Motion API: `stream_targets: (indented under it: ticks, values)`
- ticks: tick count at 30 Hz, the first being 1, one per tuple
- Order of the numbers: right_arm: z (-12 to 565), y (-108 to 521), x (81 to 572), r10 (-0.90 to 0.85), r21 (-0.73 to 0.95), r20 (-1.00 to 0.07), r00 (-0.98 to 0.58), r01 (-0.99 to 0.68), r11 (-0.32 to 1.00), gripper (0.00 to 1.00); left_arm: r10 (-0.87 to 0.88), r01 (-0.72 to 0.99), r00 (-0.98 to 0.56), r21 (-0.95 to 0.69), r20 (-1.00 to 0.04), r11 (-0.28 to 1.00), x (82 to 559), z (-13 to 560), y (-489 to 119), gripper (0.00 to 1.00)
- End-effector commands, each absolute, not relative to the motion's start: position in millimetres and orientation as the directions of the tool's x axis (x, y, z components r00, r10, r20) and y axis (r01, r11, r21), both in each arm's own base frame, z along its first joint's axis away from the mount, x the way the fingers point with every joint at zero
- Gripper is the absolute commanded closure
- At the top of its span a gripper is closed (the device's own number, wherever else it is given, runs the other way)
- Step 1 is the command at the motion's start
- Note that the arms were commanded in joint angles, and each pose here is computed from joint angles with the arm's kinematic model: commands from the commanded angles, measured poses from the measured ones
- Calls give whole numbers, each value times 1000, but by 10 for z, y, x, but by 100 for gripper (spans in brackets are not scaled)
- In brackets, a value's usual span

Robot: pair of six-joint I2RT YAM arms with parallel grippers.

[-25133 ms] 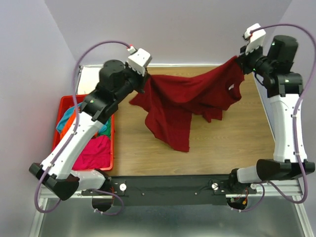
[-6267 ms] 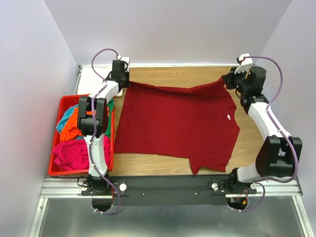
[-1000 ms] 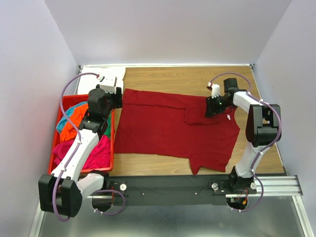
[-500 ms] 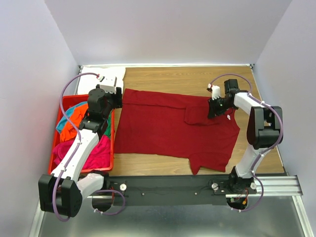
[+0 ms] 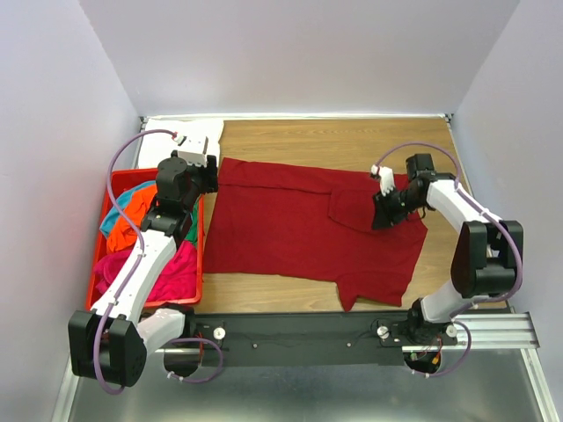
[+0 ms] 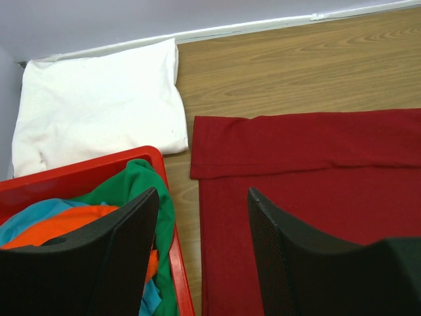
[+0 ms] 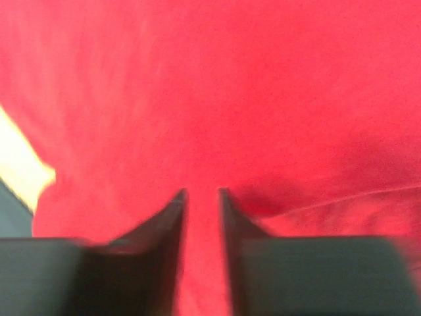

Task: Fold and stack the t-shirts
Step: Fold the tshirt

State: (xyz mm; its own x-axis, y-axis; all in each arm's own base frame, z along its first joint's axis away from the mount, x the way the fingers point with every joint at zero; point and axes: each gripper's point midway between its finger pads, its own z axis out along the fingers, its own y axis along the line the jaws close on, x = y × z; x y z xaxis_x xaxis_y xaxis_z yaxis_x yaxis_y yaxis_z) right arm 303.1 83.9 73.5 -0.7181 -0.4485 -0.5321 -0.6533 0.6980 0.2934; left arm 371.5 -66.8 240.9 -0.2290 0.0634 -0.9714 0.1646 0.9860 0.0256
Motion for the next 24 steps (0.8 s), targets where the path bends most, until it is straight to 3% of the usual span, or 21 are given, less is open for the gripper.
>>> stream_targets:
  ticks: [1, 6, 10, 13, 19, 24]
  values:
    - [653, 798, 2422, -558, 355, -439, -705, -706, 613, 57, 62, 186, -192, 25, -980, 982, 3725, 2569, -713, 36]
    - [845, 708, 2556, -528, 250, -489, -694, -691, 678, 43, 60, 183, -184, 26, -981, 983, 3709, 2593, -704, 36]
    - [973, 549, 3095, -386, 125, -568, -727, -540, 832, 43, 58, 183, -182, 24, -982, 983, 3704, 2604, -704, 36]
    - [961, 135, 3574, -179, 67, -617, -766, -278, 958, 43, 58, 184, -181, 24, -982, 983, 3697, 2603, -705, 36]
    - [815, -214, 4170, -22, 16, -664, -748, -44, 999, 48, 60, 190, -181, 24, -982, 981, 3705, 2602, -717, 36]
    - [665, -284, 4495, -4, 28, -660, -752, -30, 999, 50, 62, 194, -185, 25, -981, 981, 3718, 2585, -725, 36]
